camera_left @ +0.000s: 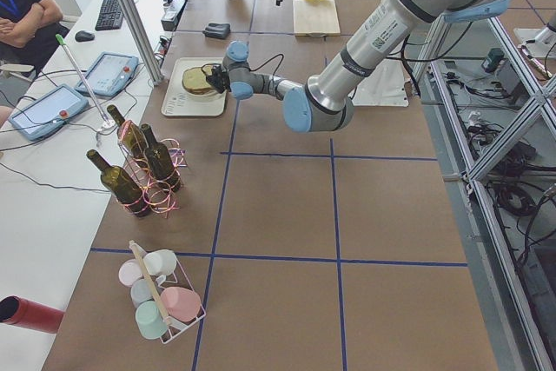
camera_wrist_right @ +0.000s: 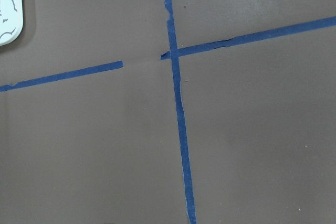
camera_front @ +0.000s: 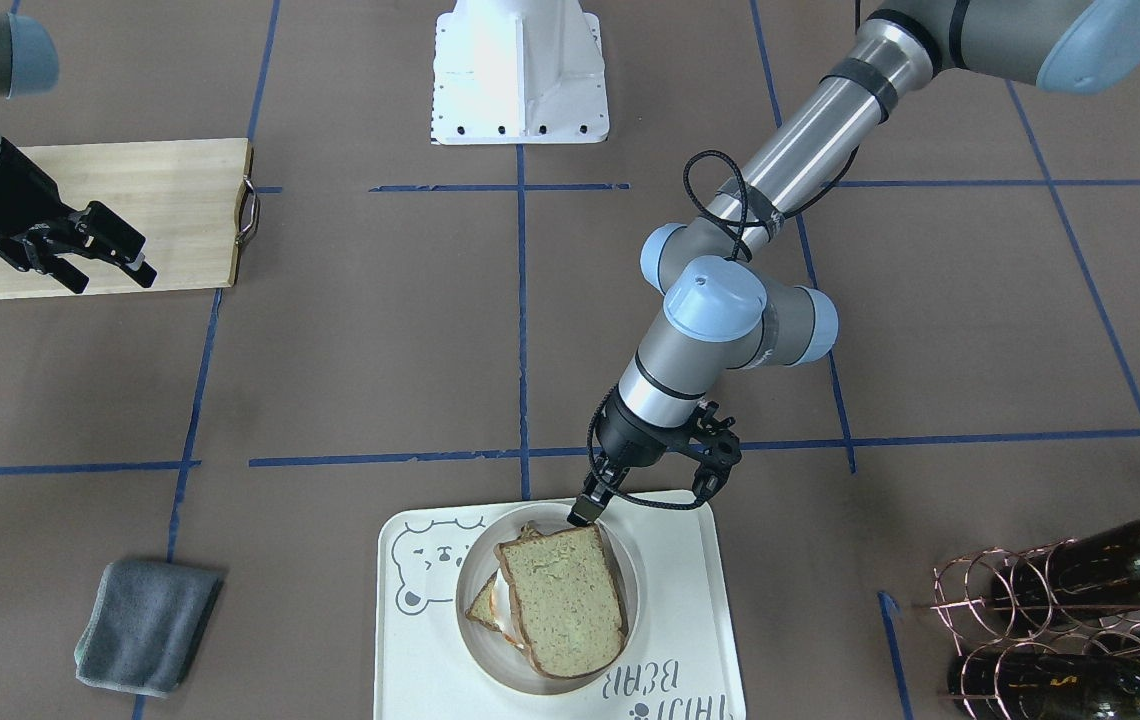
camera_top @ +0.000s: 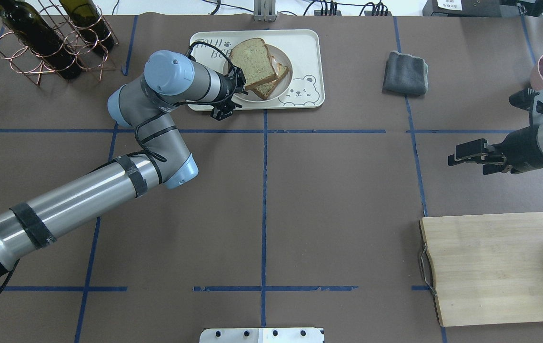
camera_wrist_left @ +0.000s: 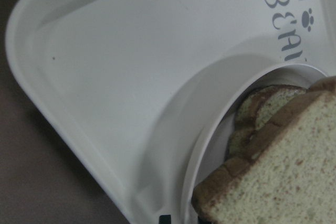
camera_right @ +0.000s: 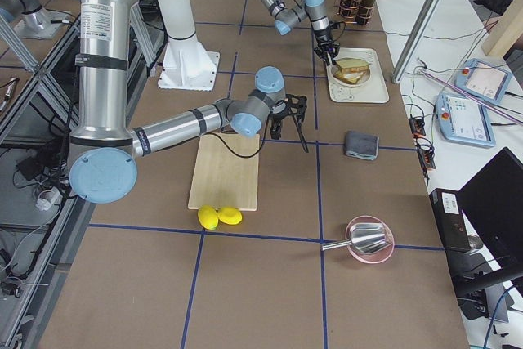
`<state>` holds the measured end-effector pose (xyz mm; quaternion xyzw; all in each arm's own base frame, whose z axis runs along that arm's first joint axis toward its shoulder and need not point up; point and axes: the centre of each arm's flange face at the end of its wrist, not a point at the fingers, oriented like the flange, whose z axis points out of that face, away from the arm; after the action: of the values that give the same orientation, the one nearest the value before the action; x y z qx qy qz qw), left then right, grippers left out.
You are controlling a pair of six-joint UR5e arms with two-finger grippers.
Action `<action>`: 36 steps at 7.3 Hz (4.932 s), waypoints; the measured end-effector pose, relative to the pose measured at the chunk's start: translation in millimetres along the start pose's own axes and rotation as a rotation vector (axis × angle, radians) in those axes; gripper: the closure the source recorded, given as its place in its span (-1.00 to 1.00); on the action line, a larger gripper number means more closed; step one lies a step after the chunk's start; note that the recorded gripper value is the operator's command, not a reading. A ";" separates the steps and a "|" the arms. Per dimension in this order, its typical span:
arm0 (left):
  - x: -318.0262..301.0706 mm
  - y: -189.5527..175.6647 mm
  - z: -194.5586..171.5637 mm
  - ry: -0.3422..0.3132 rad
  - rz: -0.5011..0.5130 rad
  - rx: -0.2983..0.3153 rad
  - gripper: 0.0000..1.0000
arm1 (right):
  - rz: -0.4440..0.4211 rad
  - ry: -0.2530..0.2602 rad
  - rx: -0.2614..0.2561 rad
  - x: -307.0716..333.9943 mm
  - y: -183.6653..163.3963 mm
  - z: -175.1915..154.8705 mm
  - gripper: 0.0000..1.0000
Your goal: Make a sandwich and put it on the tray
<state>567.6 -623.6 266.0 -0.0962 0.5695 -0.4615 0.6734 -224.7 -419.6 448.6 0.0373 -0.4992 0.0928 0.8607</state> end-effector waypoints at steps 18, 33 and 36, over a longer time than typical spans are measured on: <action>-270.1 -396.6 -471.4 -0.560 1.299 -0.276 -1.00 | -0.313 0.262 -0.220 247.8 -26.3 -154.9 -1.00; -274.7 -405.3 -466.5 -0.486 1.152 -0.292 -1.00 | -0.276 0.305 -0.228 260.1 -25.1 -152.3 -1.00; -288.5 -429.6 -472.0 -0.503 1.131 -0.284 -1.00 | -0.244 0.301 -0.225 261.6 -31.1 -148.5 -1.00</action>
<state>-34.7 -464.4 586.1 0.0256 0.4122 0.0824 0.9070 34.7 -394.7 602.0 -0.0134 -0.3641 -0.0637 0.9291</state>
